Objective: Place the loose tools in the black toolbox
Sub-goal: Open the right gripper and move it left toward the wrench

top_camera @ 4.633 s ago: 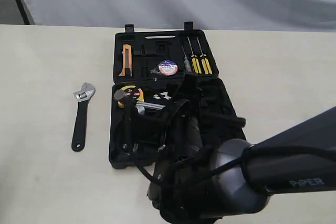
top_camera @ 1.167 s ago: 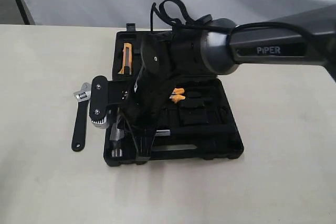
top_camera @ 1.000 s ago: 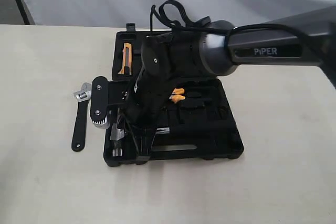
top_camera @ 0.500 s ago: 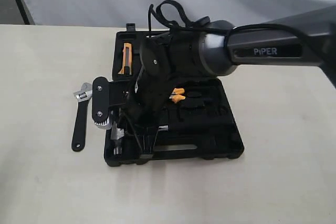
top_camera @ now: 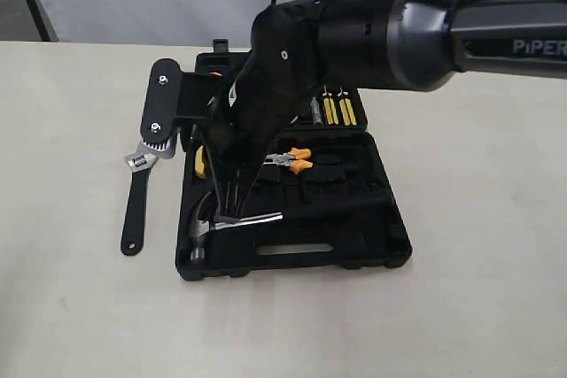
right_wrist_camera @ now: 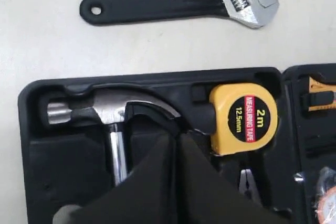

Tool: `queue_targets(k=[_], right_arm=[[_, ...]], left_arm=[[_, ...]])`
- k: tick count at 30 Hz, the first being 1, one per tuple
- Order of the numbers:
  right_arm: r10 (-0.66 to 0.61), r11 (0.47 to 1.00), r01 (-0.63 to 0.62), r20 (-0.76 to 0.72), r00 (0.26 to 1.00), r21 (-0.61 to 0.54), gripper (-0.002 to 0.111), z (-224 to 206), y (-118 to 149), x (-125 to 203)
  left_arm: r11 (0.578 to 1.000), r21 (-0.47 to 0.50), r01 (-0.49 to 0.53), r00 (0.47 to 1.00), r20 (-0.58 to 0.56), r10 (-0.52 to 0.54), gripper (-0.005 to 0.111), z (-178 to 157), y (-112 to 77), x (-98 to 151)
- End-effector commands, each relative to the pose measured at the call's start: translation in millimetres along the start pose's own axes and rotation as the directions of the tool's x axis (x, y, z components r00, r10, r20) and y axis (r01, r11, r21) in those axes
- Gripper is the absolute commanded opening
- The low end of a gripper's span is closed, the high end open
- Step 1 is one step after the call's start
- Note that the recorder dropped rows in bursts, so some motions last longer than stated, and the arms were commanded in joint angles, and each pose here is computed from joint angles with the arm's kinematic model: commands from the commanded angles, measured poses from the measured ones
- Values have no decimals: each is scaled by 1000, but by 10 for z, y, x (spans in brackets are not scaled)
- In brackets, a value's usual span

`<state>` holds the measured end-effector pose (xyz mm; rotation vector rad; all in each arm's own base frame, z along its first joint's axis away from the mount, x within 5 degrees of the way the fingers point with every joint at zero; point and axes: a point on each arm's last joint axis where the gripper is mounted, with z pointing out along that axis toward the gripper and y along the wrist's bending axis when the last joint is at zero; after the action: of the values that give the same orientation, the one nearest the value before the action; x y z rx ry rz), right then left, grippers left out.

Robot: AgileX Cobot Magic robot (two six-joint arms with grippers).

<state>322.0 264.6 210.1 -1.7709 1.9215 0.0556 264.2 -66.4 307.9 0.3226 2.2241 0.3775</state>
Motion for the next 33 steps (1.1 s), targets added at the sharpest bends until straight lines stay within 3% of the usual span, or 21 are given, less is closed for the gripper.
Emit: queue_targets(k=[1,9,17,29,33], right_arm=[[28,997,-33,-80,996,-64,0,49,4,137],[101,984,-126,-184,978,-129,0,370,27,361],[96,972,-145,-250,963,-186,0,609,109,483],[99,973,-146,-245,964,-180,0,612,97,473],[162,973,-190,-203,966,-128,0,462,-25,341]], left_arm=[[1000,14,22,1000,7,-22,1,-8,-3,15],[1000,14,22,1000,7,-22,1,-8,-3,15],[1000,14,22,1000,7,-22,1,-8,-3,15],[1000,14,22,1000,7,-22,1,-8,-3,15],[1000,14,22,1000,7,-22,1,-8,-3,15]])
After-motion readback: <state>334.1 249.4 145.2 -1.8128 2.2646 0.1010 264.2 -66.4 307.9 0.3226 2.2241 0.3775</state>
